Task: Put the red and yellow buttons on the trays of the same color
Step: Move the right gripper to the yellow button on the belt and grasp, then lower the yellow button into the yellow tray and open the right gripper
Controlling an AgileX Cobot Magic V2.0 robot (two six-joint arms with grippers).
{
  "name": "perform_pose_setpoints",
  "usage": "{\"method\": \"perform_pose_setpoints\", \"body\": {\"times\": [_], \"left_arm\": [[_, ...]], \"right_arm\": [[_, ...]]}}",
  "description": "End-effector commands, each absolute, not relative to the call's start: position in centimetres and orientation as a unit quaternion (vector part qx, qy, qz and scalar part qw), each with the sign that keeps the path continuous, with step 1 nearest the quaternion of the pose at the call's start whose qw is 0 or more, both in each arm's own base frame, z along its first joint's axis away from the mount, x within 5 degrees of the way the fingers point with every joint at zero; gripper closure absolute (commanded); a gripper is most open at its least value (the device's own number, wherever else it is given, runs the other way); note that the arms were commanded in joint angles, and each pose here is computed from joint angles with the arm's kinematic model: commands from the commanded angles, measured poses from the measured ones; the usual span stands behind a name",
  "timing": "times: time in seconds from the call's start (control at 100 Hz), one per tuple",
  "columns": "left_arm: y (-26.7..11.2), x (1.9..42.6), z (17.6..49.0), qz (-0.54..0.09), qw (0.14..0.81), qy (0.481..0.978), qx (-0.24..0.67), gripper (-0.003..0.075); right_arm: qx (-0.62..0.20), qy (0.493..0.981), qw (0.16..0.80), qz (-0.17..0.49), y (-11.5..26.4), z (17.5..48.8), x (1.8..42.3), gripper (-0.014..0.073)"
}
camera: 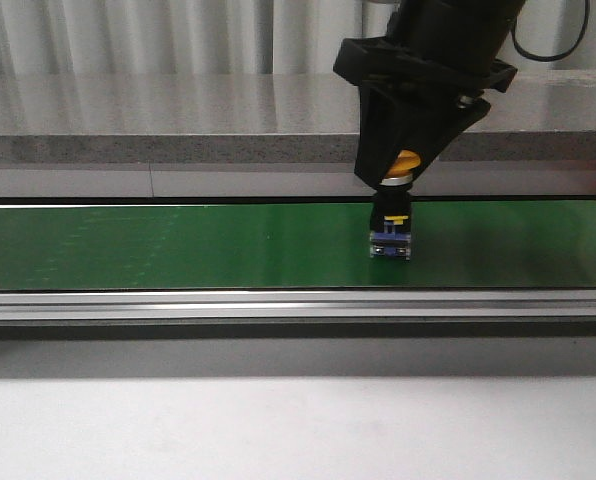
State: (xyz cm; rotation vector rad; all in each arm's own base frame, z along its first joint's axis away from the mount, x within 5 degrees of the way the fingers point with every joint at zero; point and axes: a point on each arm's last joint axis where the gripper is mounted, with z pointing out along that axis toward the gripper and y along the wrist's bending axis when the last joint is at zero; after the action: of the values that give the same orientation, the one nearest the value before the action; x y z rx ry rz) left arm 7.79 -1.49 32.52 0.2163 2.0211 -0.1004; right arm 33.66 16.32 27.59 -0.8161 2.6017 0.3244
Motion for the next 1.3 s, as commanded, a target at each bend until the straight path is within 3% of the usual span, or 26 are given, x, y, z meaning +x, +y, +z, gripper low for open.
{"method": "perform_pose_setpoints", "body": {"times": [0.0,0.2,0.4,0.87,1.29], "left_arm": [[-1.6,8.0,33.8,-0.051,0.561,0.822,0.086,0.0741],[-1.6,8.0,33.8,-0.051,0.561,0.822,0.086,0.0741],[-1.6,8.0,33.8,-0.051,0.561,0.822,0.086,0.0741],[-1.6,8.0,33.8,-0.051,0.561,0.822,0.086,0.0741],[-1.6,8.0,33.8,-0.051,0.561,0.822,0.086,0.0741]], "right_arm": [[-0.275,0.919,0.253,0.131,16.2,30.8,33.4,0.0475],[-0.197,0.931,0.281,0.122,15.1,32.9,32.6,0.0473],[-0.122,0.947,0.291,0.060,13.1,34.4,31.8,0.0473],[-0.037,0.962,0.269,0.017,9.7,33.2,29.9,0.0473],[0.073,0.956,0.284,-0.012,1.9,33.5,25.4,0.0473]]}}
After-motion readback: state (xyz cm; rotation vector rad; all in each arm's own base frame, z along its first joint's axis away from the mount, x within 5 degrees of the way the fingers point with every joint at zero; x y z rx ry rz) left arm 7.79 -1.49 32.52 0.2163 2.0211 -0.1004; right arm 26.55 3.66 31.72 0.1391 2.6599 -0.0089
